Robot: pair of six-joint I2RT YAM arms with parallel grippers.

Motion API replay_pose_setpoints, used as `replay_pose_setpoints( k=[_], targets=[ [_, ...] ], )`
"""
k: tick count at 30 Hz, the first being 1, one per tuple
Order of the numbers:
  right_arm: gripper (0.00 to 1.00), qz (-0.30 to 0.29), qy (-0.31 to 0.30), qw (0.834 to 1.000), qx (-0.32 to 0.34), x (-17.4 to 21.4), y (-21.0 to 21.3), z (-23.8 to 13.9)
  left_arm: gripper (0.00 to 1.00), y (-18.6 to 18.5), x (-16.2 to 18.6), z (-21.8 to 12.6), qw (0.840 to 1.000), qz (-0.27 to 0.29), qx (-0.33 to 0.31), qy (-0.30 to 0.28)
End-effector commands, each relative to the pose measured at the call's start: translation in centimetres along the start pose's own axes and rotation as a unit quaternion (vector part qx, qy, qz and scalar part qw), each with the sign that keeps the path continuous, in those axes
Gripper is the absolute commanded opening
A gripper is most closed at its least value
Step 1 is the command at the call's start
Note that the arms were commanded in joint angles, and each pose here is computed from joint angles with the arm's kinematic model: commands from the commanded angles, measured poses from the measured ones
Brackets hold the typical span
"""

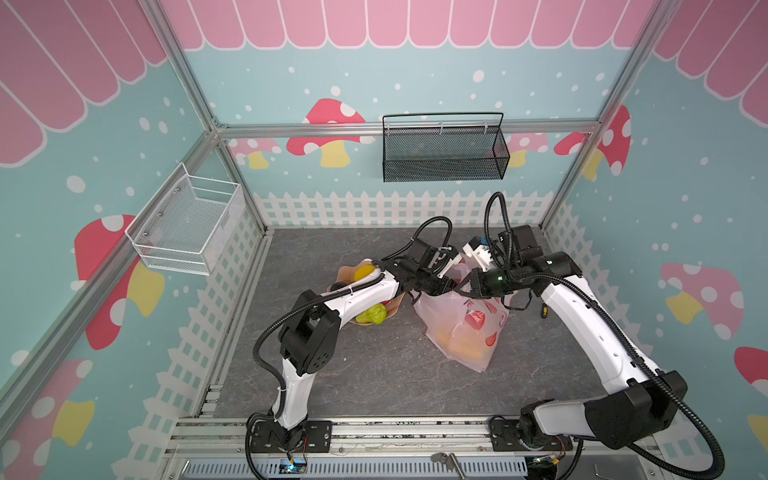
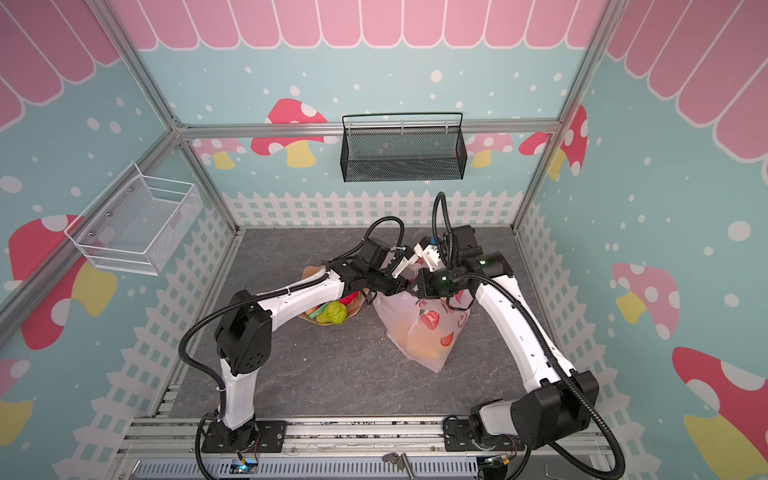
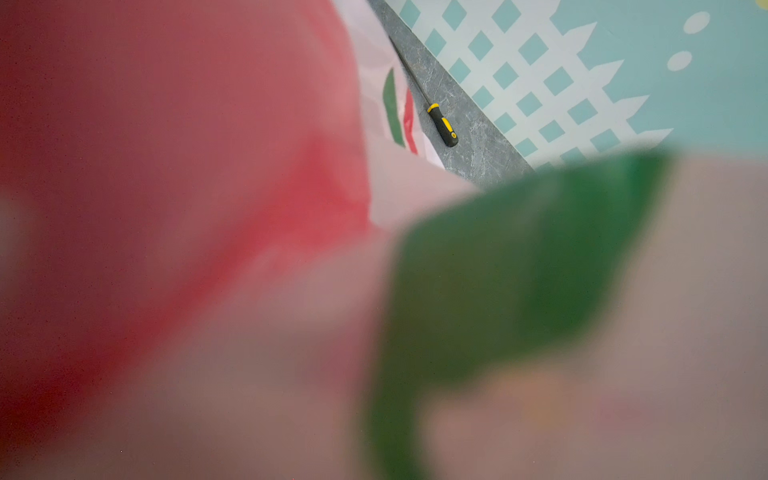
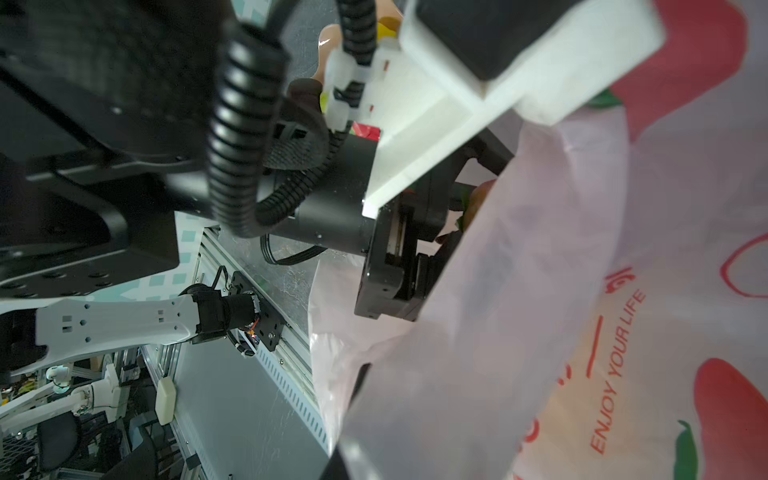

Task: Place the fruits into the plastic bag
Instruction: 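Open the left gripper to drop the strawberry inside the bag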

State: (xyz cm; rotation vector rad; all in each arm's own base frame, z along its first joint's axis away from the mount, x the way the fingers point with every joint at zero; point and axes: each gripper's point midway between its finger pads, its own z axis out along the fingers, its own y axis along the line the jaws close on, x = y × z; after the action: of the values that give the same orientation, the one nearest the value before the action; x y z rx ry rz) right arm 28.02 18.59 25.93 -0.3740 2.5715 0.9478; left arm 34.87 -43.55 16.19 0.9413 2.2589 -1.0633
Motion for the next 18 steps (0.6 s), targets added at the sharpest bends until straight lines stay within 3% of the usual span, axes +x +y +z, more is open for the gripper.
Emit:
replay_pose_setpoints(
  k=[1,9,18],
  targets=[
    [0.0,-0.012,0.002,1.0,-0.004,-0.1,-0.2,0.3,0.24,0.0,1.6,1.1,1.0,-0.008,0.011,0.021],
    [0.0,-0.014,0.003,1.0,-0.001,-0.2,-0.3,0.3,0.63,-0.9,2.4,0.9,0.999,-0.013,0.04,0.032],
    [0.0,-0.015,0.004,1.0,0.001,-0.3,-0.5,0.5,0.82,-0.1,2.4,-0.8,0.999,-0.034,0.02,0.022]
  ],
)
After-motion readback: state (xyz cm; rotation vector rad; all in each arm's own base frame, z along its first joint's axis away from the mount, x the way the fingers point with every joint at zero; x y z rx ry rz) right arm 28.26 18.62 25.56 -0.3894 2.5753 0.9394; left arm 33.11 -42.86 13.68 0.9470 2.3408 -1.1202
